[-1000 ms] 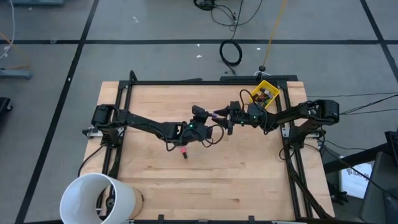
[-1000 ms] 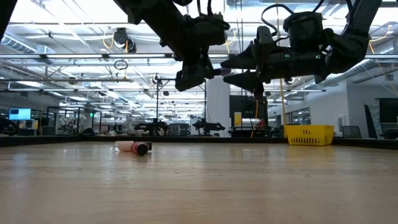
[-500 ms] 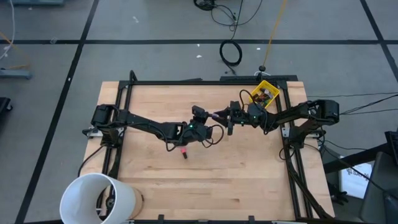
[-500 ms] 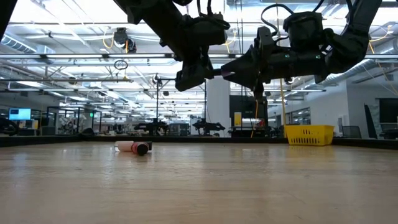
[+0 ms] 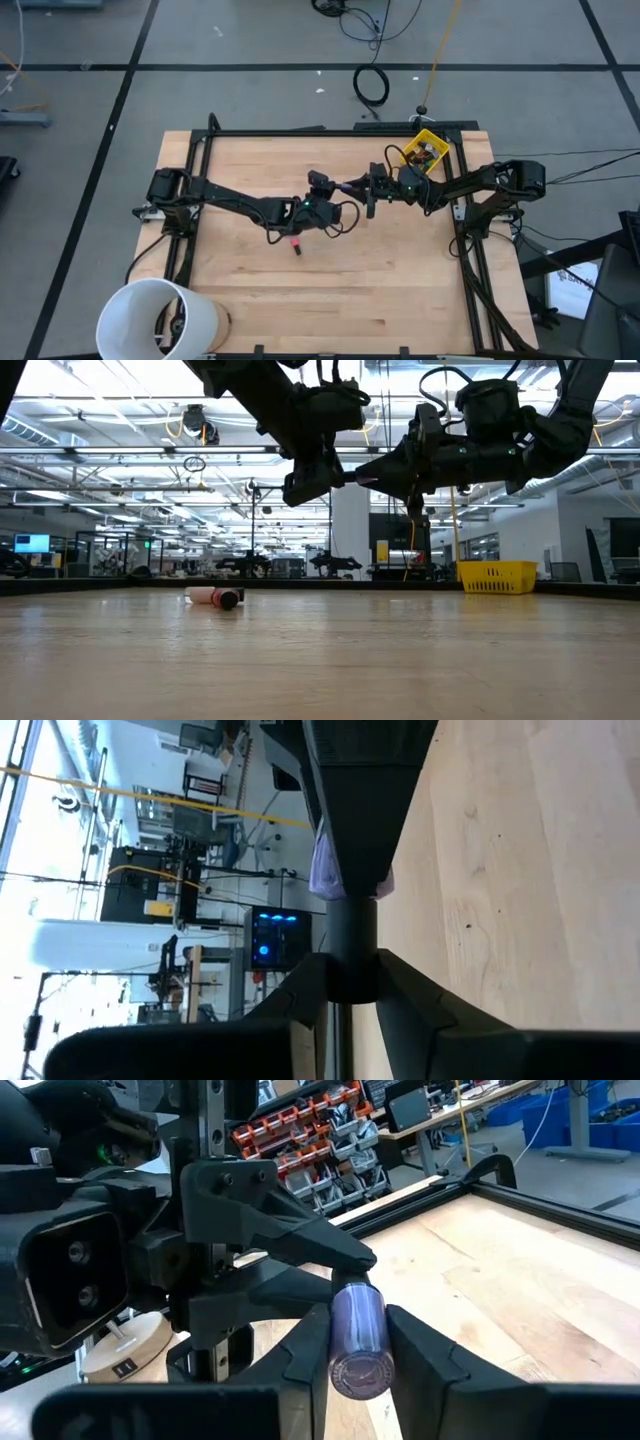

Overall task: Pick & Place Nail Polish
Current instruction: Put the light blue nail polish bottle into the yellow bin

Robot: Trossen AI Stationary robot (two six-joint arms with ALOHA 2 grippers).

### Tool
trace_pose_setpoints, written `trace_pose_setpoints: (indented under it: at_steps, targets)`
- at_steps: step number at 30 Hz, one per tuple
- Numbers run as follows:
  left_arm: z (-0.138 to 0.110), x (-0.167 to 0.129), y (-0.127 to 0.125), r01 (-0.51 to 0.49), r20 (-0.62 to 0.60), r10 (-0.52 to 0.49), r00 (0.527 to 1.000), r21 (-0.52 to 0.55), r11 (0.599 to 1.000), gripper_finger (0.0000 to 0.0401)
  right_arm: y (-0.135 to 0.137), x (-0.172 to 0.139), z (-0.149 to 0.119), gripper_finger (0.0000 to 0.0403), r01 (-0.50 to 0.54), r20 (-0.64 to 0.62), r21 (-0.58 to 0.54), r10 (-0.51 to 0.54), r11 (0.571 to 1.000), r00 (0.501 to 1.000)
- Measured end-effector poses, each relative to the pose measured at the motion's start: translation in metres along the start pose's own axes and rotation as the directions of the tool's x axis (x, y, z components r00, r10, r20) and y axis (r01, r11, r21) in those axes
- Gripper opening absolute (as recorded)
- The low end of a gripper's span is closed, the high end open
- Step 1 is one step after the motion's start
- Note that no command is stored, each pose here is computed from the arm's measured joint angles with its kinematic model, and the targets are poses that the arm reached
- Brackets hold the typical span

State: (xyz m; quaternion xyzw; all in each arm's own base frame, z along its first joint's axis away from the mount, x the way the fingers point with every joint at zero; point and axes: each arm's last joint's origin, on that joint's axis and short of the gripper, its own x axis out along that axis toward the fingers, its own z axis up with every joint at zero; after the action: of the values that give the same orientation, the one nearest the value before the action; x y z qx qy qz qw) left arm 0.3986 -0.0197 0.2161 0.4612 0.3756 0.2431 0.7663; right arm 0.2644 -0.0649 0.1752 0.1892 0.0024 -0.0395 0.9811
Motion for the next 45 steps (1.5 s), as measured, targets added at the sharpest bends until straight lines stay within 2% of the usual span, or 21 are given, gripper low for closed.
trace_pose_setpoints:
  at_steps: [2, 5, 8, 10, 13, 16, 20, 24, 28, 34, 37, 40, 43, 45]
  targets:
    - [0.001, -0.001, -0.001, 0.0, 0.002, 0.0, 1.0, -0.037, 0.999, 0.0062, 0.0, 0.0, 0.0, 0.0065, 0.0, 0.0, 0.0, 0.0, 1.0, 1.0]
    - [0.001, -0.002, -0.001, -0.003, 0.003, 0.003, 1.0, -0.157, 0.988, 0.0067, 0.0, 0.0, 0.0, 0.0065, 0.0, 0.0, -0.001, 0.0, 1.0, 1.0]
    - [0.002, -0.003, 0.001, 0.049, 0.046, -0.038, 0.998, -0.262, 0.964, 0.0086, 0.0, 0.0, -0.001, 0.0065, -0.001, -0.01, -0.001, 0.001, 1.0, 1.0]
    - [0.005, -0.007, 0.007, 0.148, 0.148, -0.1, 0.984, -0.364, 0.92, 0.0108, 0.0, 0.0, -0.002, 0.0065, 0.001, -0.017, -0.003, -0.001, 1.0, 1.0]
    - [0.005, -0.014, 0.025, 0.324, 0.299, -0.196, 0.934, -0.473, 0.82, 0.0154, -0.001, 0.0, -0.002, 0.0065, 0.008, -0.017, -0.009, -0.008, 1.0, 1.0]
    - [-0.001, -0.018, 0.046, 0.387, 0.355, -0.212, 0.91, -0.549, 0.741, 0.0206, -0.001, 0.0, -0.002, 0.0065, 0.011, -0.023, -0.018, -0.011, 1.0, 1.0]
    - [-0.009, -0.027, 0.069, 0.395, 0.372, -0.198, 0.907, -0.586, 0.708, 0.0262, -0.005, -0.001, -0.002, 0.0065, 0.032, -0.045, -0.017, -0.033, 0.999, 0.998]
    - [-0.019, -0.035, 0.085, 0.42, 0.381, -0.217, 0.899, -0.61, 0.672, 0.0294, -0.013, -0.005, -0.003, 0.0065, 0.082, -0.101, -0.012, -0.083, 0.997, 0.991]
    - [-0.031, -0.032, 0.089, 0.477, 0.409, -0.262, 0.874, -0.619, 0.624, 0.0302, -0.019, -0.013, 0.001, 0.0065, 0.131, -0.162, -0.038, -0.136, 0.991, 0.977]
    - [-0.06, -0.013, 0.069, 0.517, 0.457, -0.259, 0.851, -0.644, 0.564, 0.0293, -0.019, -0.031, 0.012, 0.0065, 0.202, -0.232, -0.106, -0.221, 0.974, 0.947]
    - [-0.077, -0.004, 0.059, 0.52, 0.486, -0.216, 0.847, -0.672, 0.527, 0.0285, -0.018, -0.043, 0.017, 0.0065, 0.314, -0.249, -0.164, -0.347, 0.935, 0.904]
    - [-0.095, 0.003, 0.052, 0.499, 0.491, -0.158, 0.857, -0.711, 0.496, 0.0277, -0.017, -0.057, 0.02, 0.0065, 0.441, -0.259, -0.229, -0.491, 0.868, 0.832]
    - [-0.117, 0.008, 0.047, 0.467, 0.462, -0.131, 0.877, -0.757, 0.456, 0.0274, -0.016, -0.071, 0.024, 0.0065, 0.557, -0.247, -0.289, -0.623, 0.778, 0.742]
    - [-0.126, 0.011, 0.047, 0.456, 0.462, -0.095, 0.882, -0.781, 0.427, 0.0275, -0.016, -0.082, 0.026, 0.0065, 0.636, -0.231, -0.332, -0.713, 0.697, 0.662]
